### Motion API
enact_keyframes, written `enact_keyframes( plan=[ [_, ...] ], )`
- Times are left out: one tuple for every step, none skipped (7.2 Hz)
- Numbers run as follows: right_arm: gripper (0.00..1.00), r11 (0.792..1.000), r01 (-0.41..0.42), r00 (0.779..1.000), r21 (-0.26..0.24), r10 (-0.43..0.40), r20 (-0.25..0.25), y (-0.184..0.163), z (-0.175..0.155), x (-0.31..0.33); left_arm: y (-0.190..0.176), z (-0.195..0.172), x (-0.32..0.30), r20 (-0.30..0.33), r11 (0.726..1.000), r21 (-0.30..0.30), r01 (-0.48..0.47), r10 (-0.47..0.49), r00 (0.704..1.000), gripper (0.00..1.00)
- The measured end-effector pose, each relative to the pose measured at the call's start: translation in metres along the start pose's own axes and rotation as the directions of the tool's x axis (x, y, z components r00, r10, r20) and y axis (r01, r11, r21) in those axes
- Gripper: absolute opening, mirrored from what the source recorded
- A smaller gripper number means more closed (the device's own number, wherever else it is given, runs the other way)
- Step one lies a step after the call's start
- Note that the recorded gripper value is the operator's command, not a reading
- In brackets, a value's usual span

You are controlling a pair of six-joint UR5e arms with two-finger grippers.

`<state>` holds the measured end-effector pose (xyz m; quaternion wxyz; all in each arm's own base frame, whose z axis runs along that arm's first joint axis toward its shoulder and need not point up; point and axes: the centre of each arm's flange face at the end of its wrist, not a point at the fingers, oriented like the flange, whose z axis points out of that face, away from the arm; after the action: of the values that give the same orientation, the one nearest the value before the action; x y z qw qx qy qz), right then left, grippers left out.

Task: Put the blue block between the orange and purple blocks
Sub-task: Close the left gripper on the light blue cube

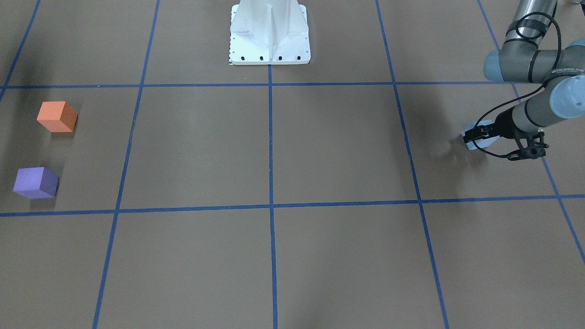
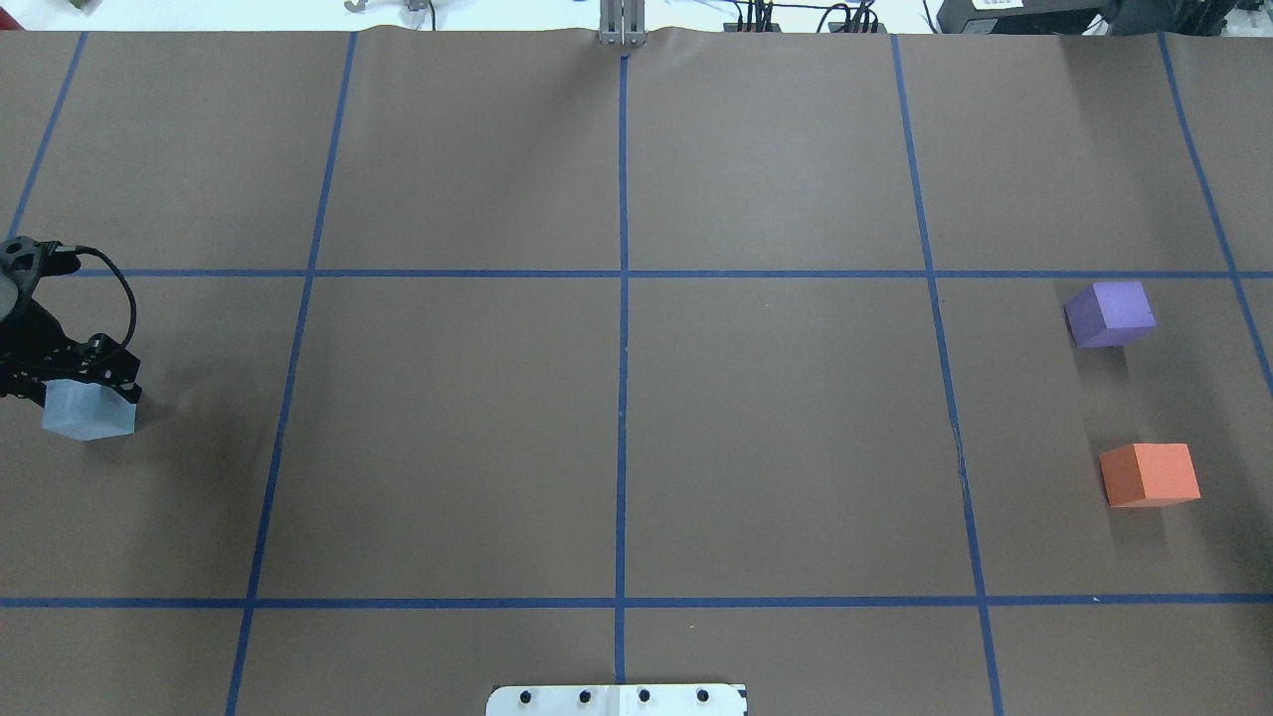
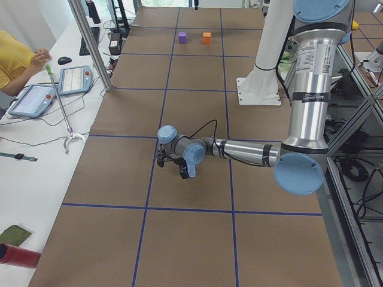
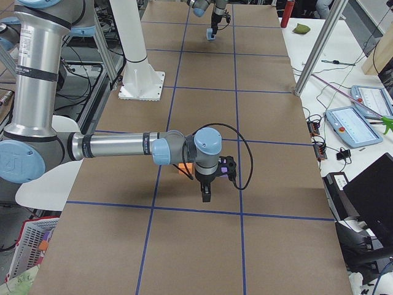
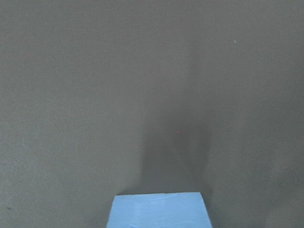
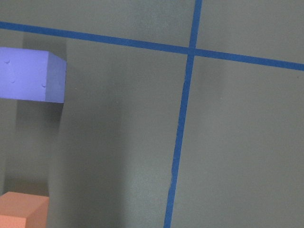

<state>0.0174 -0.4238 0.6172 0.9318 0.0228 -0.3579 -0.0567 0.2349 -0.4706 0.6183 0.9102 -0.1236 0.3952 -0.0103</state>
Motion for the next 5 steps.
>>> enact_keyframes(
  plan=[
    [1.00, 1.000, 0.000, 1.000, 0.000, 0.000, 0.000, 0.000, 0.000, 0.000, 0.001, 0.001, -0.002, 0.002, 1.000, -0.002, 0.003, -0.003, 1.000, 0.46],
    [1.00, 1.000, 0.001, 1.000, 0.000, -0.001, 0.001, 0.000, 0.000, 0.000, 0.002, 0.002, -0.003, 0.004, 1.000, -0.003, 0.015, -0.014, 1.000, 0.10],
    [1.00, 1.000, 0.001, 1.000, -0.001, -0.001, 0.002, 0.000, 0.000, -0.001, 0.003, 0.002, -0.002, 0.004, 0.999, -0.003, 0.040, -0.040, 0.999, 0.00],
    [1.00, 1.000, 0.002, 1.000, -0.001, -0.002, 0.003, 0.000, 0.000, -0.001, 0.005, -0.002, 0.005, -0.002, 0.998, 0.001, 0.061, -0.061, 0.998, 0.00],
    [1.00, 1.000, 0.003, 1.000, 0.000, -0.003, 0.003, 0.000, 0.000, -0.001, 0.010, -0.017, 0.023, -0.023, 0.997, 0.017, 0.080, -0.079, 0.997, 0.00]
  ],
)
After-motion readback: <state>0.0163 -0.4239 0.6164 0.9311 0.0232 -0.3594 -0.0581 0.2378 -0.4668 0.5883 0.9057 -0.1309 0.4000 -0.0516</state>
